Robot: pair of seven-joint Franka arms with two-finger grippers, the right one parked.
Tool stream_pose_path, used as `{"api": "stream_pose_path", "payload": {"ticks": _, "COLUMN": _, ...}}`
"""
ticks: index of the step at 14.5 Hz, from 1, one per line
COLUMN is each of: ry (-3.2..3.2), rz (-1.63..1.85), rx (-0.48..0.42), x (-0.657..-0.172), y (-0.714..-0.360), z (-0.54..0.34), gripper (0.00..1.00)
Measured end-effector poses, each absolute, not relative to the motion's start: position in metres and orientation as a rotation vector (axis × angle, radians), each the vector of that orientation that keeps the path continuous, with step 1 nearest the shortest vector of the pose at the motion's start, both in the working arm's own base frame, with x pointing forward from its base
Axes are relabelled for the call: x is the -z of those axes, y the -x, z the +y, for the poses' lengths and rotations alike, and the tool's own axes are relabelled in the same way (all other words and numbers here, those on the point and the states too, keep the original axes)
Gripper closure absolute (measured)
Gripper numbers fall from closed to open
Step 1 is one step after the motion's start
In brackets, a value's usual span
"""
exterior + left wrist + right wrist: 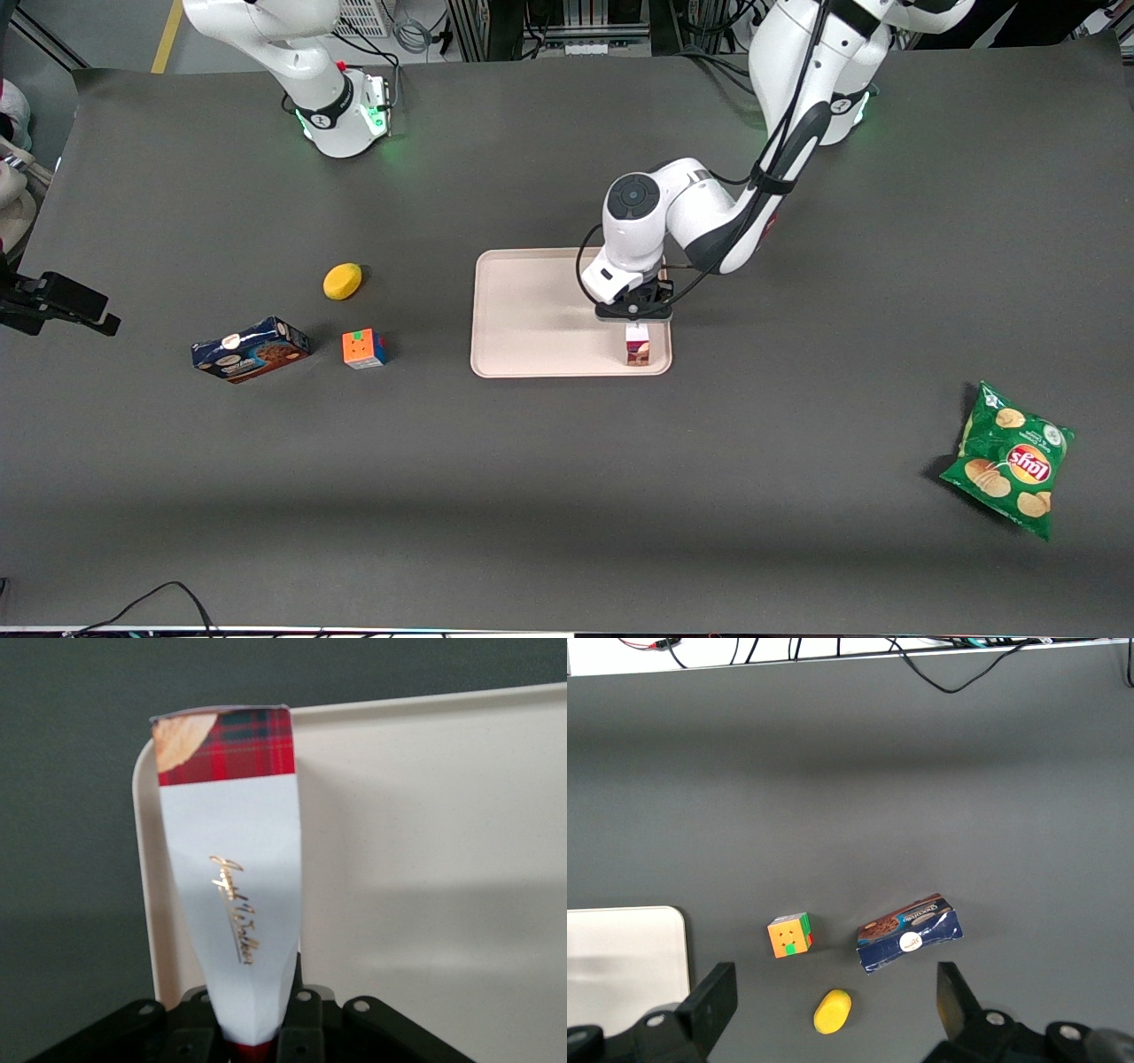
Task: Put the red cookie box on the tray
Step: 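Lower the box onto the tray and open the left gripper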
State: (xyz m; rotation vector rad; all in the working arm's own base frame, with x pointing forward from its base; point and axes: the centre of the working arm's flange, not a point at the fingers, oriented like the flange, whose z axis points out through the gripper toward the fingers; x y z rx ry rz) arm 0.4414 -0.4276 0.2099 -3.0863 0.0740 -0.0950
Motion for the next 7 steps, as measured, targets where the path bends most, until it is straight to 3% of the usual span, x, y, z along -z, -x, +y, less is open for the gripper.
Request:
{"api": "stream_pose_path", "payload": {"ticks": 5, "ry": 3.087, "rz": 0.038, "rx": 0.097, "x": -0.2098, "y": -0.4413, "z": -0.4267, "gripper": 0.73}}
{"api": "stream_pose_path", "payload": {"ticks": 7, "ry": 3.083, "rz": 0.028, "rx": 0.096, "x": -0.2085, "y": -0.4427, "z": -0.4241, "gripper": 0.54}}
